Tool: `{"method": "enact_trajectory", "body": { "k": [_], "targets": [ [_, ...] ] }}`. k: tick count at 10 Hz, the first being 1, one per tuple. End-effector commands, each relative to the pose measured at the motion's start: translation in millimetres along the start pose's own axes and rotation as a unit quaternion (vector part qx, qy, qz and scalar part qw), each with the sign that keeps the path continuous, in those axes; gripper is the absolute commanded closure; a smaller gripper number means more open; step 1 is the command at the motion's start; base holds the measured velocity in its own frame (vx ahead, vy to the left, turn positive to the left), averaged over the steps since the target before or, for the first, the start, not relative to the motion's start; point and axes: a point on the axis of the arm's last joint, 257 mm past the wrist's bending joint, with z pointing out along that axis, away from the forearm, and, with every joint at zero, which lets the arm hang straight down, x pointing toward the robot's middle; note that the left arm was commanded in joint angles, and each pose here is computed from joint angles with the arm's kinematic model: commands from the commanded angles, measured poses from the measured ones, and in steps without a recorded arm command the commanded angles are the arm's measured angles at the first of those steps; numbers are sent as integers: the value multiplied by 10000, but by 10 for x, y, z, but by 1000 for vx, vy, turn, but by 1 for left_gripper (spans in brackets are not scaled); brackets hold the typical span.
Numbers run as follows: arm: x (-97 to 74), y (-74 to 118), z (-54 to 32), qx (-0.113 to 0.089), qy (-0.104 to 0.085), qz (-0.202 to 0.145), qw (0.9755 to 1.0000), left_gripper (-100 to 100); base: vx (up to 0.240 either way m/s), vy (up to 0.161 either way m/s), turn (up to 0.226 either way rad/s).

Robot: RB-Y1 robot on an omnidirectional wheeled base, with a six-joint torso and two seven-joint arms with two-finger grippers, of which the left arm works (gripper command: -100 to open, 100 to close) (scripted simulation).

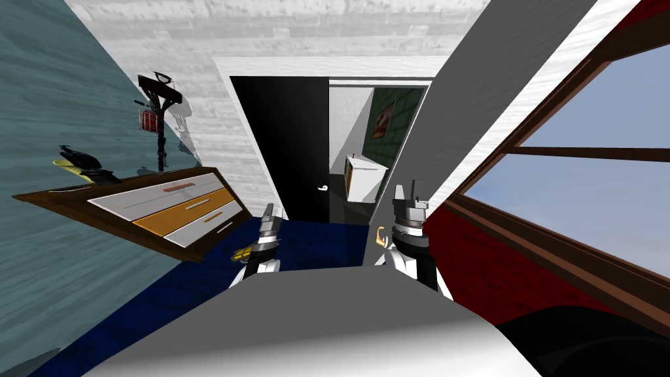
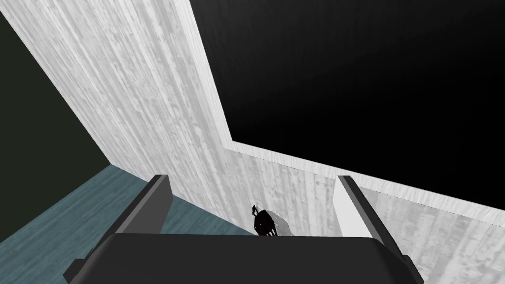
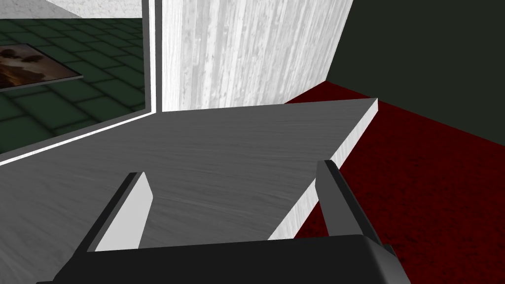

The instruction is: Pull the door open

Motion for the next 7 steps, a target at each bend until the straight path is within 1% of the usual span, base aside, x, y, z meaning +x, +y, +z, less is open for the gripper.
{"method": "enact_trajectory", "body": {
  "k": [1,6,7],
  "targets": [
    [19,144,-12,-133,5,15,9999,-100,96,18,-67],
    [37,587,-112,-534,10,52,9986,-100,97,27,-64],
    [37,588,-112,-535,10,52,9986,-100,66,21,-20]
  ]
}}
